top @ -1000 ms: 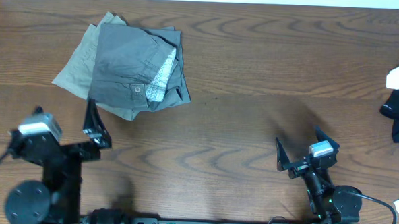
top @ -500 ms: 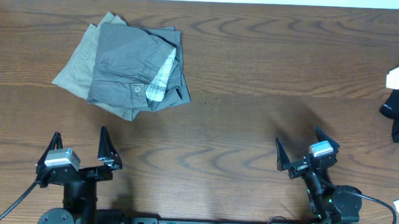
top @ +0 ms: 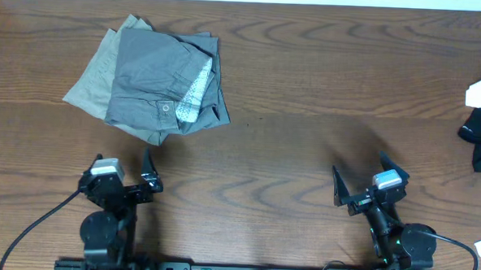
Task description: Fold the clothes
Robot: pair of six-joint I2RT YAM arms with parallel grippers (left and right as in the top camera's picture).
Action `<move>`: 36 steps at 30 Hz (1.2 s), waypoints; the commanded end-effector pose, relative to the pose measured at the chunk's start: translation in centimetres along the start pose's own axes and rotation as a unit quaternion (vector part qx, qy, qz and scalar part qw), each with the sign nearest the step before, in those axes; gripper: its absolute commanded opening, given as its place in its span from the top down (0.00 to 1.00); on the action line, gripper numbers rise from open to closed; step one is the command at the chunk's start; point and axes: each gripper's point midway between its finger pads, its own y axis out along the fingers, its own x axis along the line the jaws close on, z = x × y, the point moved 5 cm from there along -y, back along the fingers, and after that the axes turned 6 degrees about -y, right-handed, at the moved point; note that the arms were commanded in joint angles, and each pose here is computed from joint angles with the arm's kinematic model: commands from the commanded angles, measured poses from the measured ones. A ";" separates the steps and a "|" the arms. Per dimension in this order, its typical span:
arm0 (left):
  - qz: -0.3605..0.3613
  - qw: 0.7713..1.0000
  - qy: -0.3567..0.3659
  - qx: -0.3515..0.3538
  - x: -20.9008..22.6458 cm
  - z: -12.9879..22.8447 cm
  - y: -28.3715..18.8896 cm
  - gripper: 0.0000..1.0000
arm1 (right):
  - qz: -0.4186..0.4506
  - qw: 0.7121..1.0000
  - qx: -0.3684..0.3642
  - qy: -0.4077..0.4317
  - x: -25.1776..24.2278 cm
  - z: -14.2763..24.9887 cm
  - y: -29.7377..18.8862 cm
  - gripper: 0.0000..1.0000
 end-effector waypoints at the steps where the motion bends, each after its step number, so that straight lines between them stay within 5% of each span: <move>1: -0.002 1.000 -0.005 0.008 0.3 1.1 0.4 0.02 | 0.002 1.000 0.000 0.006 0.0 0.1 0.0 0.01; 36: 0.001 1.000 -0.003 0.015 0.6 3.0 1.3 0.02 | 0.002 1.000 0.000 0.006 0.0 0.1 0.0 0.01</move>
